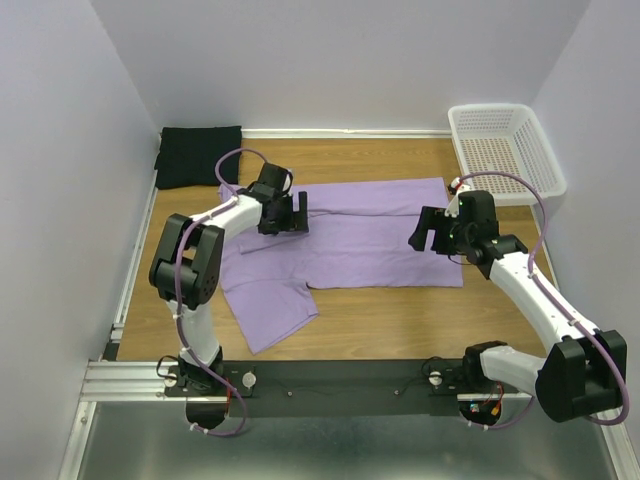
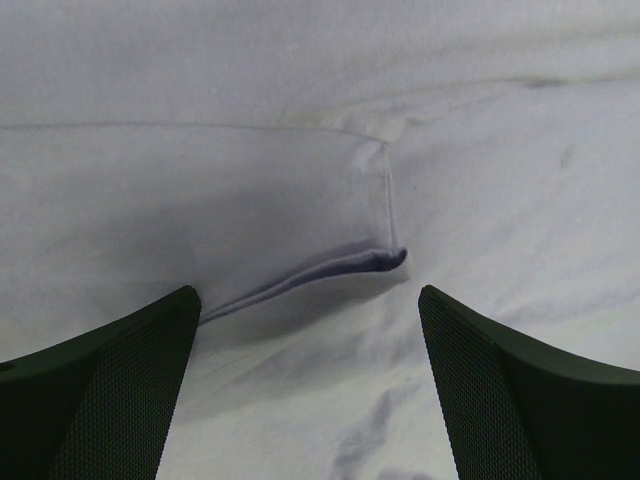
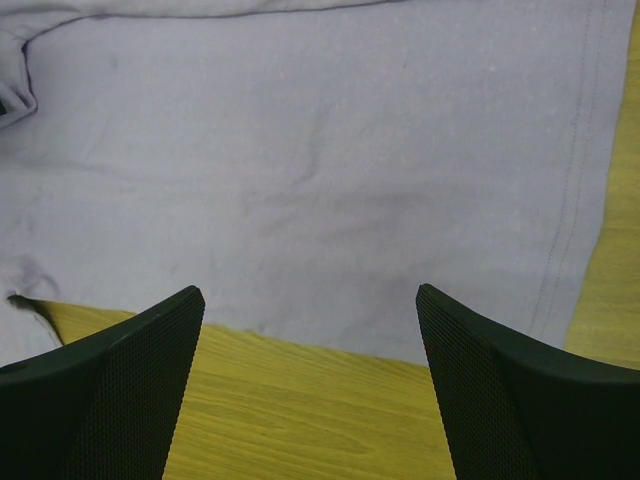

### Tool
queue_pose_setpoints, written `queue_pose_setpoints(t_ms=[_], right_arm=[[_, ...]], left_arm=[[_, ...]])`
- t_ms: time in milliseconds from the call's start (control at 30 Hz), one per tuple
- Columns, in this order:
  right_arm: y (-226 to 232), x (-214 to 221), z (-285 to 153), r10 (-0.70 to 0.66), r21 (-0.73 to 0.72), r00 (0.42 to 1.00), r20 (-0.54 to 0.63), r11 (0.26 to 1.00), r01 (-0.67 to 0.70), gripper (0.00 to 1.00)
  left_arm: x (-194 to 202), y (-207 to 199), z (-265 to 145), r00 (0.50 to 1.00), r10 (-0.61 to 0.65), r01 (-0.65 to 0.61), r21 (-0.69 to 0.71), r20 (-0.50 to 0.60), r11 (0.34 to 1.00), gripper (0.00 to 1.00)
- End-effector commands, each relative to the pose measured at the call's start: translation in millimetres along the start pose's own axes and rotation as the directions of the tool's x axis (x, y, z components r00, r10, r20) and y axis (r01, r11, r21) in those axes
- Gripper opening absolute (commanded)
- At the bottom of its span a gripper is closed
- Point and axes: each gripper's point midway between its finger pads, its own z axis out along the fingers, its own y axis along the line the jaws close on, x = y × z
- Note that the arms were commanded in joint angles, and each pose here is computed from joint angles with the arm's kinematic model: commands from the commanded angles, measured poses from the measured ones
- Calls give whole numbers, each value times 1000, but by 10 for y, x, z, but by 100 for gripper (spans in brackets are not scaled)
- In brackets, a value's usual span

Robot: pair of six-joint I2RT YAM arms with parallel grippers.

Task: Fold and stack the t-shirts
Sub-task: Fold the tshirt

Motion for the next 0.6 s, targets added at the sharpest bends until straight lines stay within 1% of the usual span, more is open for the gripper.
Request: queue_pose_setpoints(t_ms=[0, 100, 367, 567], right_arm=[[-7, 80, -23, 10, 0, 1000, -17, 1000, -10, 94], [-8, 86, -17, 13, -1, 1000, -21, 1000, -13, 94], [-4, 83, -15, 15, 0, 1000, -21, 1000, -15, 94], [2, 77, -18, 17, -4, 1000, -19, 1000, -17, 94]], left_arm=[[175, -48, -94, 999, 26, -24, 54, -39, 998, 98], [280, -91, -148, 998, 28, -23, 87, -62, 996, 98], [354, -187, -393, 998, 47, -43, 125, -35, 991, 98], [552, -261, -399, 995, 74, -63, 150, -66, 987, 98]])
